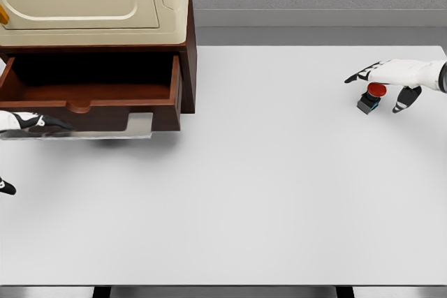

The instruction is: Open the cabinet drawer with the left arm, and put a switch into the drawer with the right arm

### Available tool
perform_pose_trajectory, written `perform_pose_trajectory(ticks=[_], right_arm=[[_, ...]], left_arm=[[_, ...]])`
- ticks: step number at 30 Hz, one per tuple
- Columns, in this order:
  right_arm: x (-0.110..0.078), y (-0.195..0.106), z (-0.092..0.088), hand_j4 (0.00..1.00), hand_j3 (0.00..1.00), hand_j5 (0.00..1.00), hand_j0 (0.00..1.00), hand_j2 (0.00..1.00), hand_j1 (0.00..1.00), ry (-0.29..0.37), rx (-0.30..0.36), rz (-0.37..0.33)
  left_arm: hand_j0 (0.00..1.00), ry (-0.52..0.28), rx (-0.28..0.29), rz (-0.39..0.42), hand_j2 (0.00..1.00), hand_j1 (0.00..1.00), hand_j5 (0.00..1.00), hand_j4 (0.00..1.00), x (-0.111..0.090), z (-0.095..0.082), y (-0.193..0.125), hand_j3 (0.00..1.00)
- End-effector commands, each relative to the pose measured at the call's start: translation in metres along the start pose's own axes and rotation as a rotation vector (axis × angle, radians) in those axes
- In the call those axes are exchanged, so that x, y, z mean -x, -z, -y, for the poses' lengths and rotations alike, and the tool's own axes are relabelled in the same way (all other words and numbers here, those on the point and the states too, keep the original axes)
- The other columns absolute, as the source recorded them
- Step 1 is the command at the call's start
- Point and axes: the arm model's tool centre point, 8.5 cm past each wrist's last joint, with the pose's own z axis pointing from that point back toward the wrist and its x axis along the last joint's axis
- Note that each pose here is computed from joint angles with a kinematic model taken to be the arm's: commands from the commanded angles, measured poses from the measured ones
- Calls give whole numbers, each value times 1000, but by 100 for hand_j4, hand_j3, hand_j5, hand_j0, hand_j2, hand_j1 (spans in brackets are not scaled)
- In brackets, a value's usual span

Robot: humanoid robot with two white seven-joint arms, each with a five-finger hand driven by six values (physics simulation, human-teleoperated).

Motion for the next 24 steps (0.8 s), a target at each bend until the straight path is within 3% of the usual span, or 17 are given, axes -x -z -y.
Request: perform_pose_trajectory(ticks=[1, 3, 7, 12, 21, 24], right_arm=[[0, 0, 0, 97, 97, 97, 97, 97, 97, 4, 3, -1], [0, 0, 0, 78, 78, 78, 78, 78, 78, 5, 4, 0], [0, -1, 1, 77, 77, 77, 77, 77, 77, 6, 5, 0], [2, -1, 0, 75, 75, 75, 75, 75, 75, 9, 3, -3], [4, -1, -3, 75, 75, 75, 75, 75, 75, 18, -1, -8], [4, -1, -3, 66, 66, 66, 66, 66, 66, 19, 0, -8]], left_arm=[[100, -11, -19, 9, 100, 100, 100, 100, -2, -4, -2, 100], [100, -24, -44, 22, 100, 100, 100, 100, -6, -10, -6, 100], [100, -30, -66, 41, 100, 100, 100, 100, -10, -15, -7, 100], [100, 25, -74, 110, 100, 100, 100, 100, -19, -16, -13, 100], [100, 3, -36, 52, 100, 100, 100, 100, -9, -2, -21, 100], [100, 13, -6, 35, 100, 100, 100, 100, -5, 5, -18, 100]])
